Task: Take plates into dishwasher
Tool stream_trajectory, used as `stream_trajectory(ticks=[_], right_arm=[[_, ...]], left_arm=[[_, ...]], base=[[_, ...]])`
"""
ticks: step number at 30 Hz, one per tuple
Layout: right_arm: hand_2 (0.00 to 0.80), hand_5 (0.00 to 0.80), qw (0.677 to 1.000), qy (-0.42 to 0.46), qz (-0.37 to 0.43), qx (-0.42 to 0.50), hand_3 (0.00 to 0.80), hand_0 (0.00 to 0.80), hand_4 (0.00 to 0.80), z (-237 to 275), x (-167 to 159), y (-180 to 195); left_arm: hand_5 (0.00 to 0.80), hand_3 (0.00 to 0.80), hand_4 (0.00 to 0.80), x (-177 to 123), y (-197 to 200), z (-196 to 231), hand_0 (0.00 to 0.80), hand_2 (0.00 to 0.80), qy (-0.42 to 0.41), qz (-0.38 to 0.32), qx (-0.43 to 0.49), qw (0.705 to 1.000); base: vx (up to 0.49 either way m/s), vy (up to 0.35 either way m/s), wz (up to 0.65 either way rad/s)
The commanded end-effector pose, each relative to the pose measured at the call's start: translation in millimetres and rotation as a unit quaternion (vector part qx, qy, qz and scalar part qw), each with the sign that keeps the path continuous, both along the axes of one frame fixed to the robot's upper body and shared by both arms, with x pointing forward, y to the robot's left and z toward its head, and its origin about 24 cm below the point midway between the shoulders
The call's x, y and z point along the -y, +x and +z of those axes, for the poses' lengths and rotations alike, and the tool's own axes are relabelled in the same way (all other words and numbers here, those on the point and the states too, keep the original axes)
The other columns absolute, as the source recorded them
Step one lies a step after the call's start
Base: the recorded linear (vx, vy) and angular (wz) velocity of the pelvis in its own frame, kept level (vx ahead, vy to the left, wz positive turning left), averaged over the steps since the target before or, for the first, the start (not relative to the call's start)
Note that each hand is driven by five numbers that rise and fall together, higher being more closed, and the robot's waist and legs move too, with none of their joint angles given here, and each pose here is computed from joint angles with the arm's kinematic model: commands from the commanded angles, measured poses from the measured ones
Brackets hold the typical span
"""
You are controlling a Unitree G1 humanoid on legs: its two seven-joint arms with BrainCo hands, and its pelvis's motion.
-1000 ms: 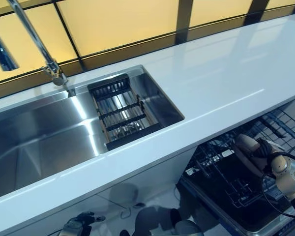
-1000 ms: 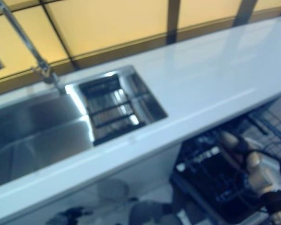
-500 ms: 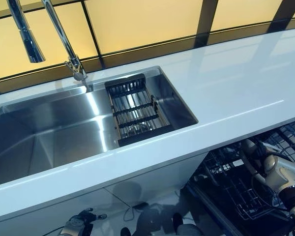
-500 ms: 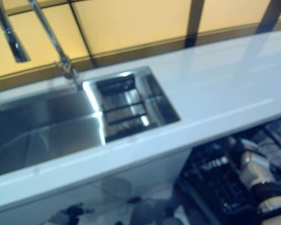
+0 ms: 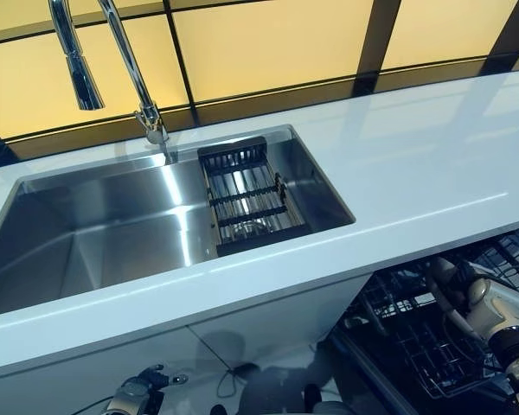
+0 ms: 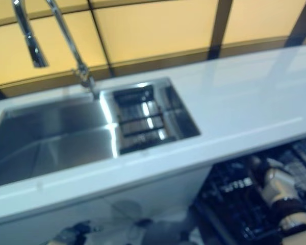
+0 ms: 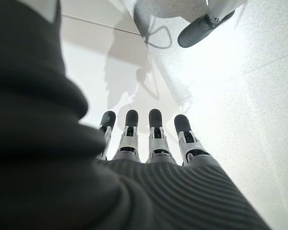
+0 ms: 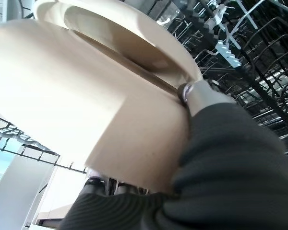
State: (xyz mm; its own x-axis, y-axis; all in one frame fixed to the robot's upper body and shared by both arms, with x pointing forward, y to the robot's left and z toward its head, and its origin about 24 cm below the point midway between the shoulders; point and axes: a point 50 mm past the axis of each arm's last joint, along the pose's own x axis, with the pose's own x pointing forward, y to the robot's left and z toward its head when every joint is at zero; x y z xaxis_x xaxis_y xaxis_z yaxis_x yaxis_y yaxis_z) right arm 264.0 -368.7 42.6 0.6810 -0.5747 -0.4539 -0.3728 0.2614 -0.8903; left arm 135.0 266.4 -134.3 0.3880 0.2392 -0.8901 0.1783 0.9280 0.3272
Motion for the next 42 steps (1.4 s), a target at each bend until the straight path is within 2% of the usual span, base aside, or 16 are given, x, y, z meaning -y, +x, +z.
stream_trajectory(ticks=[1, 10, 19, 24, 28, 34, 42], right_arm=[[0.000, 0.000, 0.999, -0.039, -0.003, 0.015, 0.000, 0.000, 0.000, 14.1, 2.8, 10.7], [0.000, 0.000, 0.997, -0.061, -0.035, 0.023, 0.000, 0.000, 0.000, 35.4, 26.8, 0.3], [0.000, 0.000, 0.989, -0.111, -0.082, 0.060, 0.000, 0.000, 0.000, 98.7, 73.1, -19.5], [0.000, 0.000, 0.982, -0.094, -0.124, 0.104, 0.000, 0.000, 0.000, 119.9, 95.9, -38.2], [0.000, 0.000, 0.974, -0.046, -0.146, 0.166, 0.000, 0.000, 0.000, 122.2, 101.1, -46.7], [0.000, 0.000, 0.966, -0.018, -0.129, 0.224, 0.000, 0.000, 0.000, 114.0, 89.7, -43.4], [0.000, 0.000, 0.956, -0.021, -0.174, 0.236, 0.000, 0.000, 0.000, 97.0, 91.6, -57.0]], left_arm=[[0.000, 0.000, 0.000, -16.1, 20.1, 12.3, 0.000, 0.000, 0.049, -0.037, 0.013, 0.998], [0.000, 0.000, 0.000, -23.2, 22.4, 15.9, 0.000, 0.000, 0.051, -0.032, 0.015, 0.998], [0.000, 0.000, 0.000, -40.4, 20.0, 22.0, 0.000, 0.000, 0.055, -0.016, 0.015, 0.998], [0.000, 0.000, 0.000, -44.5, 15.3, 21.3, 0.000, 0.000, 0.056, -0.009, 0.011, 0.998], [0.000, 0.000, 0.000, -44.7, 7.4, 17.5, 0.000, 0.000, 0.057, -0.014, -0.005, 0.998], [0.000, 0.000, 0.000, -49.0, -10.1, 11.8, 0.000, 0.000, 0.069, 0.002, -0.034, 0.997], [0.000, 0.000, 0.000, -66.6, -30.5, 13.2, 0.000, 0.000, 0.109, 0.061, -0.073, 0.989]], base=[[0.000, 0.000, 0.00], [0.000, 0.000, 0.00], [0.002, 0.002, -0.01], [0.016, 0.001, -0.07], [0.045, -0.027, -0.08], [0.079, -0.125, -0.09], [0.055, -0.244, -0.01]])
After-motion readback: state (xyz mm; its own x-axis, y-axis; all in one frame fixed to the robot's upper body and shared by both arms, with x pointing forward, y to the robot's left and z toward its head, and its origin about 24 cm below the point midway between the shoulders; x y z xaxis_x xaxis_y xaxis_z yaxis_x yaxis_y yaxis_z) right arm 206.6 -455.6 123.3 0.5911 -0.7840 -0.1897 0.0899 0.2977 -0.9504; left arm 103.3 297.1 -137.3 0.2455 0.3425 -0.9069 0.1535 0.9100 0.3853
